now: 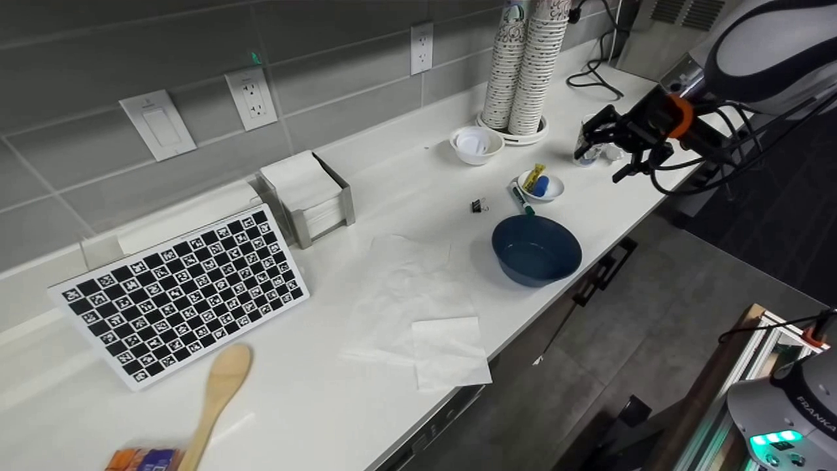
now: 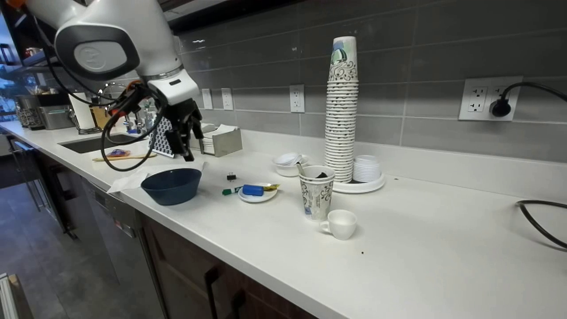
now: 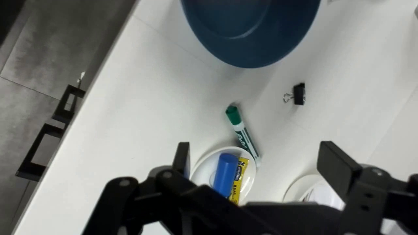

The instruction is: Move the bowl to the front of the counter, then place the marker in it

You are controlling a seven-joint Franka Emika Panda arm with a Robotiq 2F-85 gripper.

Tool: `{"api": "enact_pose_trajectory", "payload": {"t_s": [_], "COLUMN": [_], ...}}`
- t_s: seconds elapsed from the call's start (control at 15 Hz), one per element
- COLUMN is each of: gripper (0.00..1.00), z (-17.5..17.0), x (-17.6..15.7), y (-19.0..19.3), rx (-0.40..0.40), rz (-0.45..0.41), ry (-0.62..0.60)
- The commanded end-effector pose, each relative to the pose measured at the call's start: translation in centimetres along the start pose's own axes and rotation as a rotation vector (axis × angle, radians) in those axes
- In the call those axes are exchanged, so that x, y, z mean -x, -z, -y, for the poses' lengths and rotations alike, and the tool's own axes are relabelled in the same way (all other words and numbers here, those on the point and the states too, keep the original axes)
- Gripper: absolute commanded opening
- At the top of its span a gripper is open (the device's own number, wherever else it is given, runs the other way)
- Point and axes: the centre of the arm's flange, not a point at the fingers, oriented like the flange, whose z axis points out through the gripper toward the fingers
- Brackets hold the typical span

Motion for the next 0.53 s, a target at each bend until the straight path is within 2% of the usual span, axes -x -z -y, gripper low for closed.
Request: {"api": "enact_pose_trajectory", "payload": {"t_s": [0.0, 0.2, 0.33, 0.47], "gripper": [1.00, 1.00, 1.00, 1.00], "z": [5.2, 8.5, 9.3, 10.3], "x": [2.1, 1.4, -0.2, -0.8], "y": [-3.6, -7.0, -7.9, -7.0], "rx": [0.067, 0.150, 0.230, 0.309], "rz": [-0.154, -0.253, -0.282, -0.288], "ry": [-0.090, -0.084, 0.008, 0.071]}}
